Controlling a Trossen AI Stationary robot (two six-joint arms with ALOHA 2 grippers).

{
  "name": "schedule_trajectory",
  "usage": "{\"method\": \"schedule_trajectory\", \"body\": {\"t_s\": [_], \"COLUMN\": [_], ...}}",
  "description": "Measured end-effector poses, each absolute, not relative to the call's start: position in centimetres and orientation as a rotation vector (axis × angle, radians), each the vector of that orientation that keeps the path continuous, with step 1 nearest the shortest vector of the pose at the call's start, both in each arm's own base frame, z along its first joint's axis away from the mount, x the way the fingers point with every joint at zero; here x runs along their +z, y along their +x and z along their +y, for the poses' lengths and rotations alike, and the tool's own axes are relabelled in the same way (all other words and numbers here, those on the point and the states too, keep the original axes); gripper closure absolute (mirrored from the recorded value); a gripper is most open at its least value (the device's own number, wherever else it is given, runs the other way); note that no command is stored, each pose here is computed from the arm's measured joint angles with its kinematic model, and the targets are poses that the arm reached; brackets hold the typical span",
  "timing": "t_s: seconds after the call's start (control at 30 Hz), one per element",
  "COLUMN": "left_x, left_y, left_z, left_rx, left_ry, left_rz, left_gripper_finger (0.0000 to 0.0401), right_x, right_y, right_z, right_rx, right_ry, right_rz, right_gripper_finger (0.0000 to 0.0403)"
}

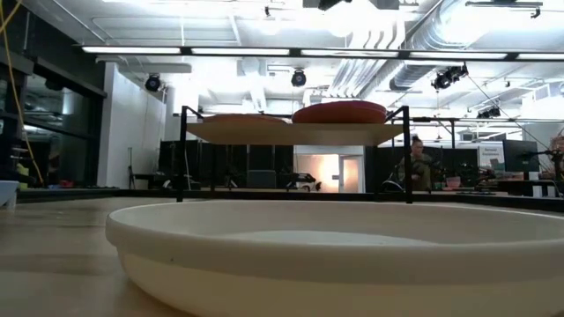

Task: Place and stack plates onto a shelf
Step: Stack the blue plate on the pink plate

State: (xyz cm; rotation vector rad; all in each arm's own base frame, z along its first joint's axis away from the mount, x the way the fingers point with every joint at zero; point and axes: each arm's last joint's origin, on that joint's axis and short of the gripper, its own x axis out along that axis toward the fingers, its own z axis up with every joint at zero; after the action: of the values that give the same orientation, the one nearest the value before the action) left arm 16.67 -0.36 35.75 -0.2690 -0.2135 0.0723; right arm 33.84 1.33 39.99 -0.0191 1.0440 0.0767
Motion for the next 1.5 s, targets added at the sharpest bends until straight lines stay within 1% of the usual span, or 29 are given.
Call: {"method": "schedule_trajectory", "body": {"t_s": [0.2,0.27,0.4,0.5,0.57,0.67,0.8,0.93,1.23,1.5], "left_x": [35.2,35.1,35.1,35.1,35.0,34.7,34.2,33.8,32.9,32.6], "left_y": [16.8,16.8,16.8,16.8,16.8,16.9,17.4,18.2,20.2,21.0], "left_z": [-0.4,-0.4,-0.4,-0.4,-0.4,-0.4,-0.4,-0.4,-0.5,-0.6], "left_rx": [0.078,0.079,0.072,0.069,0.069,0.075,0.085,0.088,0.092,0.091], "left_ry": [-0.273,-0.282,-0.296,-0.296,-0.296,-0.294,-0.29,-0.288,-0.277,-0.278], "left_rz": [-0.16,-0.149,-0.143,-0.142,-0.14,-0.11,-0.066,-0.045,-0.021,-0.027], "left_gripper_finger": [0.0401,0.0401,0.0401,0.0401,0.0401,0.0401,0.0401,0.04,0.04,0.04], "right_x": [40.8,40.4,37.0,33.4,32.1,31.4,30.6,30.2,30.5,30.6], "right_y": [32.5,32.1,30.0,27.2,26.0,25.2,24.7,24.6,24.6,24.6], "right_z": [4.9,5.5,5.5,4.9,4.8,4.9,5.0,4.8,4.7,4.5], "right_rx": [-0.023,-0.054,-0.09,-0.147,-0.139,-0.078,-0.049,-0.076,-0.085,-0.089], "right_ry": [-0.123,-0.141,-0.067,0.08,0.242,0.435,0.498,0.489,0.391,0.381], "right_rz": [1.019,1.031,1.034,0.981,0.848,0.558,0.271,0.122,0.077,0.068], "right_gripper_finger": [0.0215,0.0215,0.0215,0.0215,0.0215,0.0215,0.0215,0.0215,0.0215,0.0215]}}
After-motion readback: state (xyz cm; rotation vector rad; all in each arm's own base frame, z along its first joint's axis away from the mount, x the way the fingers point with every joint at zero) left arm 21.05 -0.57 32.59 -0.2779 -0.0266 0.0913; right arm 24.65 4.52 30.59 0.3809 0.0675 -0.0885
